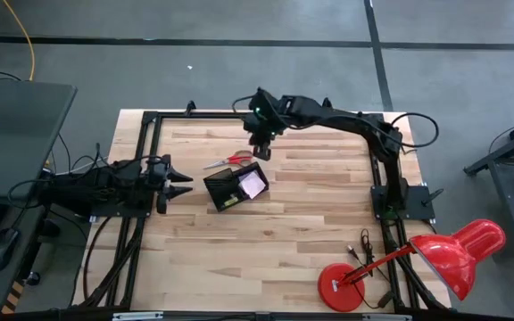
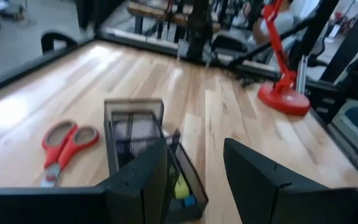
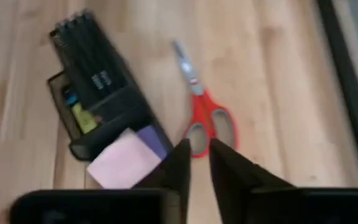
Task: Pick and place office supplies into organizer
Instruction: Put the red scissors into the black desk organizer
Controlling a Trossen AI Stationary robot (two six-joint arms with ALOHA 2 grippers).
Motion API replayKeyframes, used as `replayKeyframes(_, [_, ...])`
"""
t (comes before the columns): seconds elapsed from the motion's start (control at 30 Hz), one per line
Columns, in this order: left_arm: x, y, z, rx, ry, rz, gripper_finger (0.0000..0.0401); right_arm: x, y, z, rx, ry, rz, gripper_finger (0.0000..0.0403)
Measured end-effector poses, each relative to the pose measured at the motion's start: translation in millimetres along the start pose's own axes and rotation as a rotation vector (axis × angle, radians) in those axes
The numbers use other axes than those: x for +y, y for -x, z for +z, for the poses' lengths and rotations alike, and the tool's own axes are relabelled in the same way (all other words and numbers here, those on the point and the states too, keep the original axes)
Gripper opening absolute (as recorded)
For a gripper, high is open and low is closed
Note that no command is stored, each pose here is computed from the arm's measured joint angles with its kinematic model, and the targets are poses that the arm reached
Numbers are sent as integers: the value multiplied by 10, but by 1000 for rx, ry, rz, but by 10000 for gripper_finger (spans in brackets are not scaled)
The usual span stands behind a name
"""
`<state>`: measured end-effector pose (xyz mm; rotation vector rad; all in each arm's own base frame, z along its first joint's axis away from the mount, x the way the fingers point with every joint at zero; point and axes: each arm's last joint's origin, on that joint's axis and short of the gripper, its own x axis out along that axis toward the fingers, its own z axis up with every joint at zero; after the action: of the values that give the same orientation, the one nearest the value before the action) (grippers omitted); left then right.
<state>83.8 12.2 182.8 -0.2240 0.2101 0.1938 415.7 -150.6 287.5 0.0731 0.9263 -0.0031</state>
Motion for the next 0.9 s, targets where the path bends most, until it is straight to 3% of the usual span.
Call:
replayKeyframes(0.07, [-7,1,34,-36,-14,-5,145,-36,-100,-62,15,34,31,85])
replayKeyframes(0.2, [-19,5,90,-94,-52,-16,145,-92,-284,-89,26,98,-12,152])
replayKeyframes(0.33, [-22,6,103,-108,-56,-18,145,-120,-499,-143,60,150,-19,188])
replayKeyframes(0.9, [-24,8,116,-122,-72,-20,145,-79,-1084,-289,107,157,33,145])
